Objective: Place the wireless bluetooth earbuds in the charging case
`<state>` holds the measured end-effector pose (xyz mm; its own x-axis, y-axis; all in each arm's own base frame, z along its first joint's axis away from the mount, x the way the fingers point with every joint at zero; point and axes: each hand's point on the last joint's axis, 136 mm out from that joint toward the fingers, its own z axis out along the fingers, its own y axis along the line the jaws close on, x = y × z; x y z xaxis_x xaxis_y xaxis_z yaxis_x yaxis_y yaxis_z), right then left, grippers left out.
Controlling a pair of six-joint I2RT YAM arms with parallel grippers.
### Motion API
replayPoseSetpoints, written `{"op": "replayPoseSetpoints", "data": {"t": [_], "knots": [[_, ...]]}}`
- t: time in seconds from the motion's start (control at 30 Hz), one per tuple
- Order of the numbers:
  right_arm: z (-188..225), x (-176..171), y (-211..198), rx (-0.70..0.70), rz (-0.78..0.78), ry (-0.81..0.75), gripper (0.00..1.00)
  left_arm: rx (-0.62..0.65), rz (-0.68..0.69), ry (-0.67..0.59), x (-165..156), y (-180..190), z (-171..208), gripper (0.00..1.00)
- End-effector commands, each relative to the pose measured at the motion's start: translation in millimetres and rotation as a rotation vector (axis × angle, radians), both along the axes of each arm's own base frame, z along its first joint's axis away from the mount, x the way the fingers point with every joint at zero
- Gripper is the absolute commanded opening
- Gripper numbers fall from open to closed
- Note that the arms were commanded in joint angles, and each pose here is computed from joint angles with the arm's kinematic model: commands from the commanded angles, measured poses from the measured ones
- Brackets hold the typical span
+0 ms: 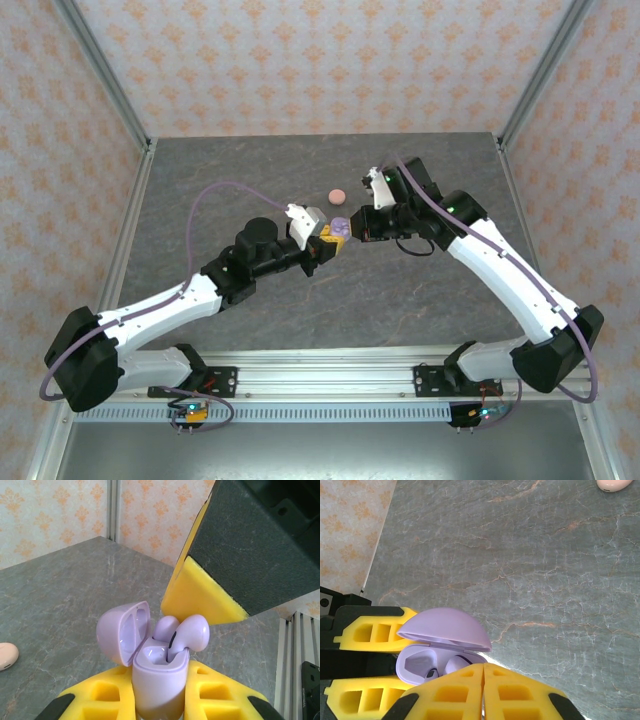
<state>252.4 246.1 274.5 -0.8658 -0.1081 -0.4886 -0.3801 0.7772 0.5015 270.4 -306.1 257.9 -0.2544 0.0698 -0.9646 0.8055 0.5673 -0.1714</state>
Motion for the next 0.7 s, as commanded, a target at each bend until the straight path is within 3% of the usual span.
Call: {"op": "replayPoseSetpoints", "data": {"t": [0.0, 0.67], "knots": [[11.2, -13.3, 23.4, 0.065, 0.104, -0.013, 0.1, -0.016, 0.014, -0.022, 4.4, -3.9, 14.8, 0.11], [18.8, -14.7, 34.6, 0.119, 0.124, -0.005, 0.1, -0.017, 0.059, -0.007, 11.0, -0.5, 12.3, 0.1]]}}
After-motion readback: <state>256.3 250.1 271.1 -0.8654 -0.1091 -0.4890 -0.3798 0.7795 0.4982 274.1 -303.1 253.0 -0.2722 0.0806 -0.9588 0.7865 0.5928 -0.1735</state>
